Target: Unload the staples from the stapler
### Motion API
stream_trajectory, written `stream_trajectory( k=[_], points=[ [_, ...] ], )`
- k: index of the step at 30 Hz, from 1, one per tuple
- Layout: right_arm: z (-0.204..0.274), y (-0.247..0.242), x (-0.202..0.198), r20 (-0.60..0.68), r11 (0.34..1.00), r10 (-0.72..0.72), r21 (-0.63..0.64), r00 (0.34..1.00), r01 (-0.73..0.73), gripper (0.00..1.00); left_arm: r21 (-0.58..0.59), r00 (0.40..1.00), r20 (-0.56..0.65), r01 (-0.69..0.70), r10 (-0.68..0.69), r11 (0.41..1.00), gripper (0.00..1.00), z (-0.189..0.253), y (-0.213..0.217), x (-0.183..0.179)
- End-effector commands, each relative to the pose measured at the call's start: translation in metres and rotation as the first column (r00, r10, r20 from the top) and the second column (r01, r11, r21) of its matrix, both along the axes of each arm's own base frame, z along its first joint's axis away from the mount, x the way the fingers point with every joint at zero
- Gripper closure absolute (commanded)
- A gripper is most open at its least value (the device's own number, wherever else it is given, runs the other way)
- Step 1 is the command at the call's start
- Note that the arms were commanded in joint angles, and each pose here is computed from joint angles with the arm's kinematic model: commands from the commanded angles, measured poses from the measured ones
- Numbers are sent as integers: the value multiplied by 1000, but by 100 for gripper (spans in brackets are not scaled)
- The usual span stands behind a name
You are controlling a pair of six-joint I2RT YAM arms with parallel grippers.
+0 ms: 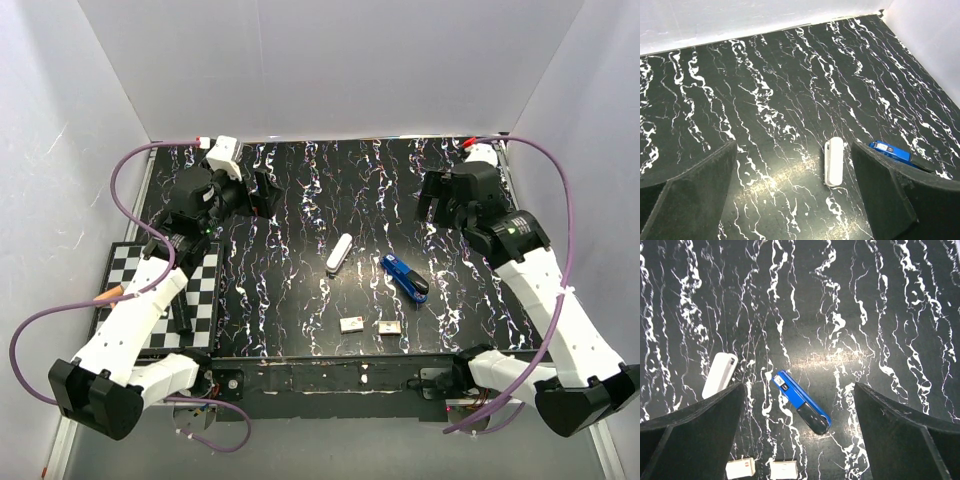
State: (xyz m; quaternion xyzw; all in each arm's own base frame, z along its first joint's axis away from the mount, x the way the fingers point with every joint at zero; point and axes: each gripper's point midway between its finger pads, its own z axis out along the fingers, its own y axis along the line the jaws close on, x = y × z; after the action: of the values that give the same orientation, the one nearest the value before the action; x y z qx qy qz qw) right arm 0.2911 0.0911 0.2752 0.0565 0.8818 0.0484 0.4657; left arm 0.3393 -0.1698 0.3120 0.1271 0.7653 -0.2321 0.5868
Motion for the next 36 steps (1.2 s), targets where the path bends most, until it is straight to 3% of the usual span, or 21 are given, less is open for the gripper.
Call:
stream_trajectory(
  k=[1,5,9,12,15,20,30,36],
  points=[
    [23,-11,-7,19,998,-68,9,998,68,2,-27,993,-20,-114,113,993,2,10,19,-2],
    [20,-10,-17,23,1000,-16,7,1000,16,2,-47,979,-94,-187,182,981,2,7,27,-4],
    [19,-18,-26,15,999,-2,-37,1000,3,2,-46,975,-183,-133,123,990,2,0,17,-15],
    [17,-16,-33,-3,998,36,-46,999,-36,2,-73,961,-199,-209,191,975,2,-4,27,-18],
    [9,-9,-39,-38,995,93,-34,995,-95,4,-60,982,-182,-62,51,996,2,-7,9,-27],
    [-7,5,-47,-118,985,171,-6,978,-173,6,18,973,-227,56,-50,998,2,-30,-11,-35],
    [-28,15,-61,-214,969,244,21,946,-245,7,186,943,-317,170,-104,968,2,-71,-59,-28],
    [-36,15,-63,-244,968,246,20,938,-249,7,252,903,-385,300,-189,920,2,-97,-98,-25]
  ],
)
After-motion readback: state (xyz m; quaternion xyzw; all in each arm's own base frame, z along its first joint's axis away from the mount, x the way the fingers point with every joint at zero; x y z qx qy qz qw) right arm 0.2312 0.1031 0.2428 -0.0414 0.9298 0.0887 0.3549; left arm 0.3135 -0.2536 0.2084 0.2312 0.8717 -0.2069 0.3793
